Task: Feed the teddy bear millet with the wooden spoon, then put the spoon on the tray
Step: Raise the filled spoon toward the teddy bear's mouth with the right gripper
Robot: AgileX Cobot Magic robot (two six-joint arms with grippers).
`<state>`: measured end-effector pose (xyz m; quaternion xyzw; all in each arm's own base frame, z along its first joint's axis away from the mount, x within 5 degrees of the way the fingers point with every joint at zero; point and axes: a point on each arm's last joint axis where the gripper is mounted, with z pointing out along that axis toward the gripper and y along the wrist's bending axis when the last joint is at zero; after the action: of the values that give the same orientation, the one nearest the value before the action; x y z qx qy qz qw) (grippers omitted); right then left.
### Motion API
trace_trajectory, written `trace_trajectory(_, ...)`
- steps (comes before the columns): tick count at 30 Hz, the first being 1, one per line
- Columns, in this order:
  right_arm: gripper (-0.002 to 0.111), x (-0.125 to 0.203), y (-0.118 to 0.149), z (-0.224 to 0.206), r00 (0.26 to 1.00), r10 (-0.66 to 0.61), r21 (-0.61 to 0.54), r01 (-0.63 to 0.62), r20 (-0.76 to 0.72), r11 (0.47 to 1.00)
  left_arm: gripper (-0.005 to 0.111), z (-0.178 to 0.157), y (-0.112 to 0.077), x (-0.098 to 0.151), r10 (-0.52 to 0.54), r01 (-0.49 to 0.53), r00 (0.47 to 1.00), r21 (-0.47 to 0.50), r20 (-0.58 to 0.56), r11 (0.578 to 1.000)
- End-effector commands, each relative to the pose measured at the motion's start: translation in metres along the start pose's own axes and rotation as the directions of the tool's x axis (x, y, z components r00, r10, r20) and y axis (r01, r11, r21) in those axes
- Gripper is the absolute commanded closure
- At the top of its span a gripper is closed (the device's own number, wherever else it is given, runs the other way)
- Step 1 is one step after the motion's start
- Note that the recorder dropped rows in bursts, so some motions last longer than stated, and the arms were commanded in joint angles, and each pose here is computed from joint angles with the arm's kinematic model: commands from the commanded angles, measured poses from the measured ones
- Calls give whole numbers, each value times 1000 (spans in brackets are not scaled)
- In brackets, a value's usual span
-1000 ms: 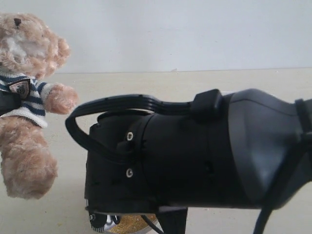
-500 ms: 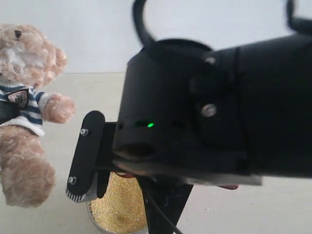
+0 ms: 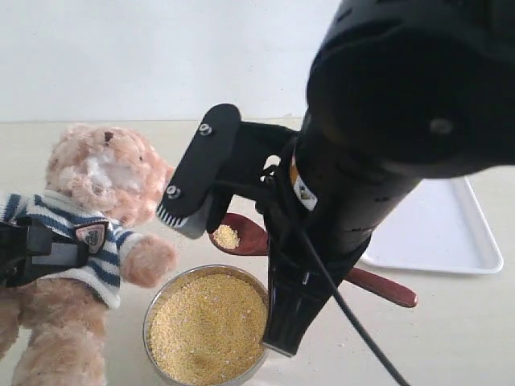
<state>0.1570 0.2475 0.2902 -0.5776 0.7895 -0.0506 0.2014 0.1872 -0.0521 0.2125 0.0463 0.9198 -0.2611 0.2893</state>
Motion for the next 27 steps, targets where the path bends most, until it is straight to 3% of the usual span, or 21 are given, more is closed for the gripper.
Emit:
trace_trajectory(1,108,2,-10,-1,1000,18,-28,-17,24,999,102,-1,-3,-12,7,-6,998,25,-61,1000)
trace_trajectory(6,108,-5,-21,-12,997,46,-25,-45,62,999,102,-2,14,-38,-67,56,993,-107,-98,993)
trace_trajectory(13,108,-30,-36,-46,980,83,-18,-81,181,997,102,13,21,-42,-66,55,986,-70,-154,996)
trace_trajectory(27,108,-91,-46,-9,997,59,-26,-58,48,998,102,16,15,-44,-83,85,987,7,-136,996)
